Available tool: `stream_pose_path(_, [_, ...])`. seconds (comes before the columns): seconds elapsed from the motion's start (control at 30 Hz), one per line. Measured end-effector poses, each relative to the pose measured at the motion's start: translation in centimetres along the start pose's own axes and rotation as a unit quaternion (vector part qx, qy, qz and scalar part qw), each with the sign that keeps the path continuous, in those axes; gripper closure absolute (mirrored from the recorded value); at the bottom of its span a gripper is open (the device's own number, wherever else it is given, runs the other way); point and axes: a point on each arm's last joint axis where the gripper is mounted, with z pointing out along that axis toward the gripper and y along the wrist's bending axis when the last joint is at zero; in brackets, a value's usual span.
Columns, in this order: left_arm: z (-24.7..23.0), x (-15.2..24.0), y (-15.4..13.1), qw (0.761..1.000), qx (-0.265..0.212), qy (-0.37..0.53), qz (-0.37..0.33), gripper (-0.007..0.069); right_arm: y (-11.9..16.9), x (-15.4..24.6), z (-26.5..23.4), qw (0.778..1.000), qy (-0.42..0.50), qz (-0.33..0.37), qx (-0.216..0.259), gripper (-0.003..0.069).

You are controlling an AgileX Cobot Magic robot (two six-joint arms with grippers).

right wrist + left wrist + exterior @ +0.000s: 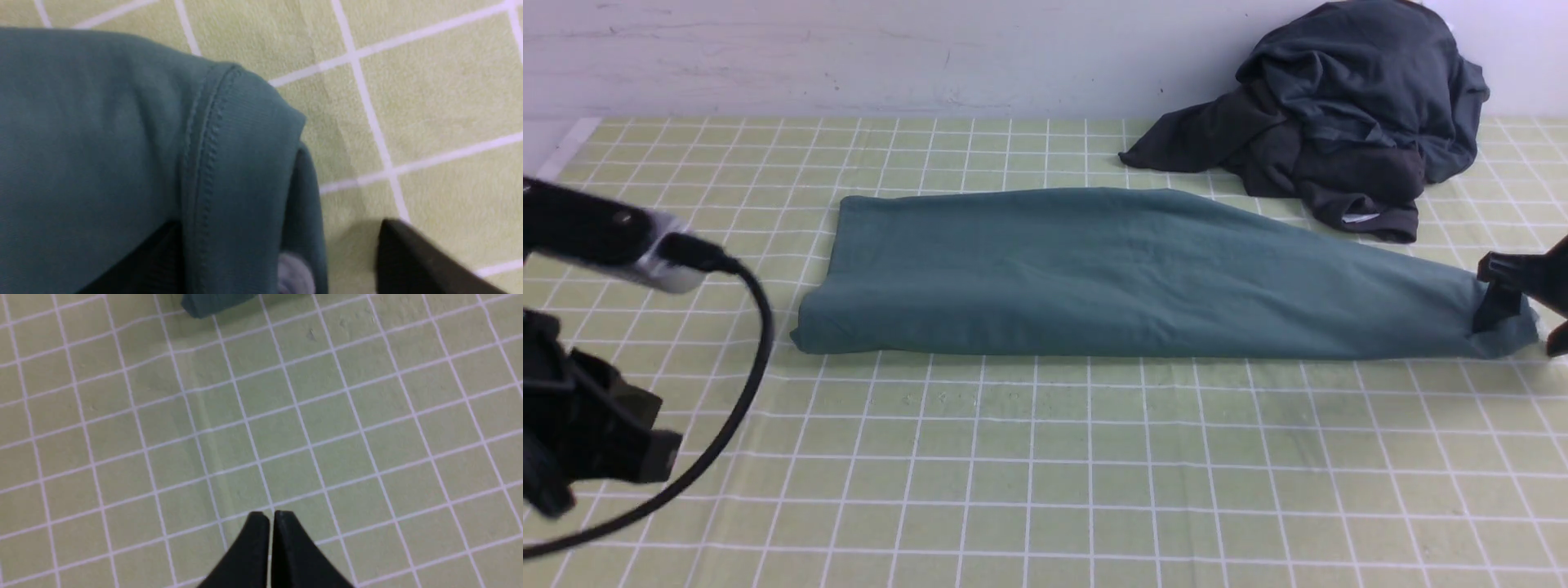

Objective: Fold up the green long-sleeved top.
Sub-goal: Use the right arm to clamp the right edge of the fabric, then use the right arm to drag the right edge of the fabric to the left and folds it over the left edge

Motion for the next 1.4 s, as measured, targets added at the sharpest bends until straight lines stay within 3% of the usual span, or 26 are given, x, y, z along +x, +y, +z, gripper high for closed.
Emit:
stream_pose_path(0.13, [-0.8,3.2,-0.1,0.998,-0.025,-0.054,-0.003,0.0626,0.3,0.0,0.0,1.000,0.001,-0.024,-0.015,0.0270])
stream_pose_path(0.17, [-0.9,3.2,-0.1,0.998,-0.025,-0.057,-0.004,0.0626,0.3,0.0,0.0,1.000,0.001,-0.025,-0.016,0.0279])
stream_pose_path(0.2, [-0.9,4.3,-0.1,0.998,-0.029,-0.057,-0.007,0.0626,0.4,0.0,0.0,0.999,0.003,-0.033,-0.020,0.0352])
stream_pose_path(0.4, [1.3,7.3,-0.1,0.999,-0.033,-0.015,-0.017,0.0626,0.6,-0.1,-0.6,0.999,-0.002,-0.037,-0.031,0.0604])
stream_pose_path(0.5, [1.9,7.8,-0.2,0.999,-0.032,0.001,-0.018,0.0626,0.6,-0.1,-1.6,0.998,-0.007,-0.050,-0.022,0.0636])
stream_pose_path(0.73, [1.9,7.4,-0.2,0.999,-0.031,-0.020,-0.023,0.0626,0.0,-0.9,-8.6,0.988,-0.081,-0.119,0.057,0.0639])
stream_pose_path(0.87, [1.9,7.1,-0.2,0.998,-0.029,-0.040,-0.027,0.0626,1.5,-1.8,-12.7,0.982,-0.138,-0.119,0.042,0.0639])
stream_pose_path(0.97, [1.9,6.6,-0.2,0.997,-0.025,-0.063,-0.034,0.0626,6.7,-2.4,-17.5,0.971,-0.209,-0.111,-0.038,0.0639])
stream_pose_path(1.1, [1.8,6.5,-0.3,0.997,-0.019,-0.069,-0.042,0.0626,15.2,-1.1,-20.2,0.944,-0.255,-0.157,-0.141,0.0639])
stream_pose_path(1.17, [1.8,6.5,-0.4,0.996,-0.017,-0.072,-0.046,0.0626,20.0,0.4,-20.7,0.925,-0.270,-0.190,-0.188,0.0639])
stream_pose_path(1.2, [1.8,6.5,-0.4,0.996,-0.017,-0.073,-0.046,0.0626,20.0,0.4,-20.9,0.924,-0.275,-0.189,-0.190,0.0639])
stream_pose_path(1.3, [1.8,6.4,-0.4,0.996,-0.016,-0.074,-0.047,0.0626,28.3,4.0,-19.6,0.888,-0.293,-0.246,-0.257,0.0639])
stream_pose_path(1.37, [1.8,6.4,-0.4,0.996,-0.016,-0.074,-0.047,0.0626,31.5,5.9,-17.9,0.874,-0.298,-0.264,-0.280,0.0638])
stream_pose_path(1.4, [1.8,6.4,-0.4,0.996,-0.016,-0.074,-0.047,0.0626,31.8,6.1,-17.6,0.874,-0.295,-0.267,-0.281,0.0638])
